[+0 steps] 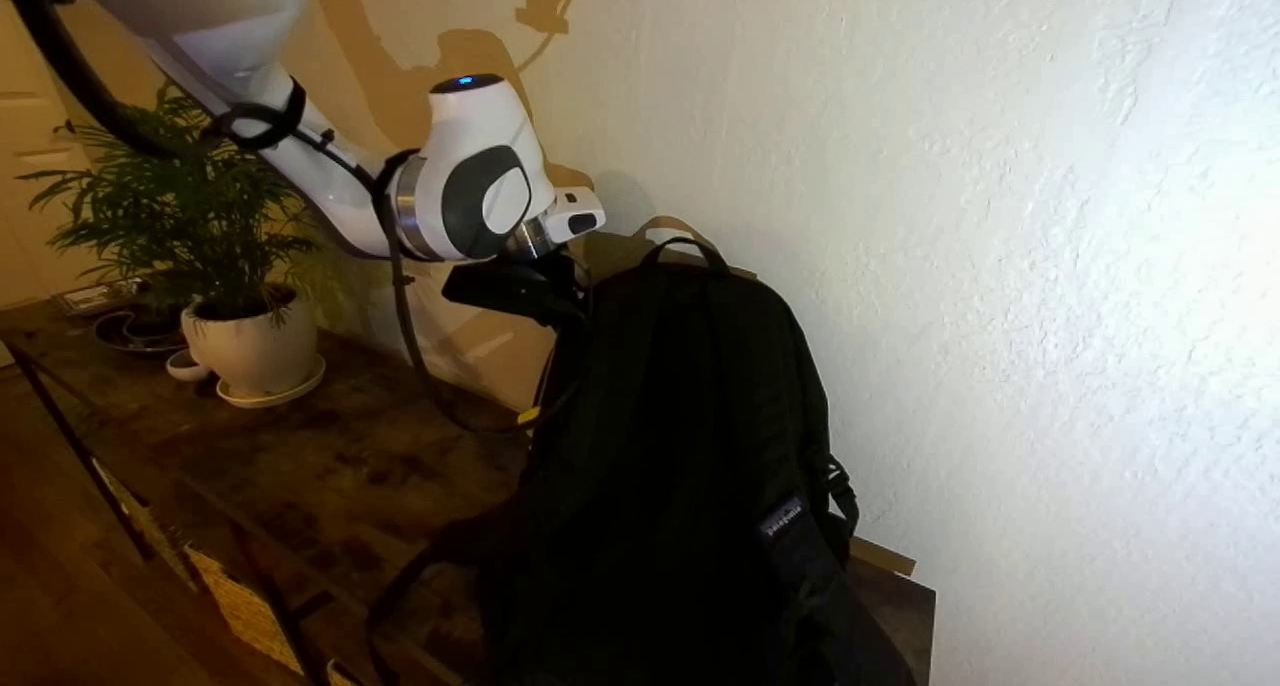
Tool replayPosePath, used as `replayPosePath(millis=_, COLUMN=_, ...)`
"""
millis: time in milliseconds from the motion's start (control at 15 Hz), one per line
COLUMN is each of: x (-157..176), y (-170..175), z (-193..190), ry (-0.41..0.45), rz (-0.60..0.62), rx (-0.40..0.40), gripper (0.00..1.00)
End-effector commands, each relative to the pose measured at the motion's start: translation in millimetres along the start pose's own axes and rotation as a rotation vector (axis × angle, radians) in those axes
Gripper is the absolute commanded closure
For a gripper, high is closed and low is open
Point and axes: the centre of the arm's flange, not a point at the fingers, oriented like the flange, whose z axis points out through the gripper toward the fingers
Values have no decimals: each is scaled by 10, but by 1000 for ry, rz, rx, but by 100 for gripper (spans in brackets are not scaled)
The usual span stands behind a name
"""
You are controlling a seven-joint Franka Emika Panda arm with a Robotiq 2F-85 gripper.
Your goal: Put the yellow thing in the bag
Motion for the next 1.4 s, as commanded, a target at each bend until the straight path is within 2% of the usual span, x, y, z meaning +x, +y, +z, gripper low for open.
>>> replayPosePath(millis=0, x=17, y=33, z=-671, ry=2, rz=-21, rx=-45, gripper=98)
replayPosePath(millis=267, x=162, y=112, z=-1107, ry=22, rz=-42, rx=-145, gripper=98)
replayPosePath(millis=600, x=286, y=214, z=-1410, ry=39, rz=-59, rx=-239, gripper=98)
replayPosePath(millis=733, x=278, y=228, z=-1396, ry=35, rz=-56, rx=-246, gripper=98)
replayPosePath(millis=867, x=218, y=228, z=-1296, ry=27, rz=-42, rx=-218, gripper=98)
replayPosePath(millis=1067, x=89, y=195, z=-977, ry=-31, rz=-27, rx=-193, gripper=98)
replayPosePath(millis=1333, x=-52, y=17, z=-719, ry=-95, rz=-71, rx=-188, gripper=97)
